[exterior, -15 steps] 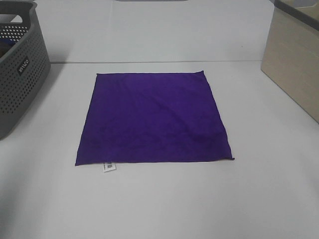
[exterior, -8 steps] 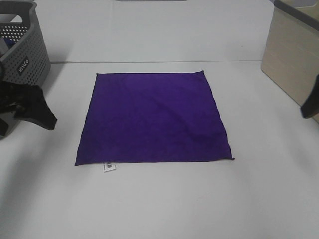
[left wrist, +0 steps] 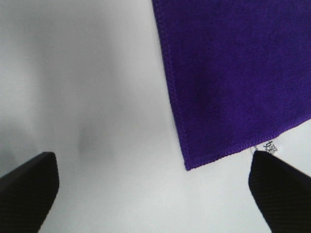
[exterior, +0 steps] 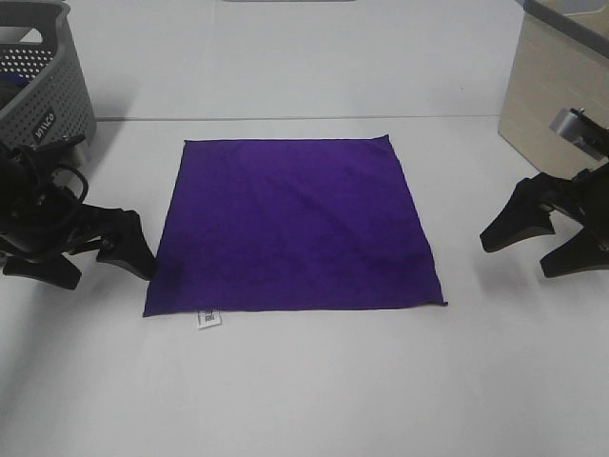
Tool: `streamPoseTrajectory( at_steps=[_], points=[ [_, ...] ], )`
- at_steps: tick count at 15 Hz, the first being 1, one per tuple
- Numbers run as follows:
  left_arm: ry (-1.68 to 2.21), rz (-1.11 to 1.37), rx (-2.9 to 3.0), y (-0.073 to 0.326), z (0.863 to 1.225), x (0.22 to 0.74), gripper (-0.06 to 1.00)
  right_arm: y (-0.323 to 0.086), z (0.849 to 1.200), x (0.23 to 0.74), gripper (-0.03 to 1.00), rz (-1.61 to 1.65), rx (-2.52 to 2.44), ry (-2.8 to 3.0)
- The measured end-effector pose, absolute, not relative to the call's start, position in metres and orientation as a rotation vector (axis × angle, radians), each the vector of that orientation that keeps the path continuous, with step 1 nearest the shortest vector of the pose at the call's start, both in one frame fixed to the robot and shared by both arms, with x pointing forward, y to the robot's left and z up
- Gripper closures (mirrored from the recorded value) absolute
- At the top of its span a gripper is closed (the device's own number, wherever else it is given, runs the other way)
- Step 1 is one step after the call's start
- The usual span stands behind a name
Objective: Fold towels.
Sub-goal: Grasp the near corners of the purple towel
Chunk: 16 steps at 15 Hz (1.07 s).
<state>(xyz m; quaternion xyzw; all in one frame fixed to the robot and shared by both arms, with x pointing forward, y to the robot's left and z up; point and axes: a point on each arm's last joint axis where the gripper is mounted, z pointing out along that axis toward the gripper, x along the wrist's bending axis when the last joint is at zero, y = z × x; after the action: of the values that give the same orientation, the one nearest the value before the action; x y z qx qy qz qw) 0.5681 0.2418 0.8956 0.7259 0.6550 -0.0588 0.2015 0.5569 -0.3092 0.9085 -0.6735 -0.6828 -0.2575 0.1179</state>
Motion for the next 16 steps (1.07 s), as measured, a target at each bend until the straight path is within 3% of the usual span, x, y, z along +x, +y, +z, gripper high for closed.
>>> streamPoseTrajectory(
  at_steps=[7,10,16],
  points=[
    [1.850,-0.290,1.876,0.231,0.874,0.578,-0.05,-0.294,0.872,0.580,0.01,-0.748,-1.913,-1.926],
    [1.849,-0.310,1.866,0.230,0.873,0.579,-0.05,-0.272,0.868,0.585,0.01,-0.748,-1.859,-1.948],
    [1.849,-0.312,1.872,0.230,0.872,0.579,-0.05,-0.272,0.868,0.586,0.01,-0.754,-1.862,-1.941]
  ],
)
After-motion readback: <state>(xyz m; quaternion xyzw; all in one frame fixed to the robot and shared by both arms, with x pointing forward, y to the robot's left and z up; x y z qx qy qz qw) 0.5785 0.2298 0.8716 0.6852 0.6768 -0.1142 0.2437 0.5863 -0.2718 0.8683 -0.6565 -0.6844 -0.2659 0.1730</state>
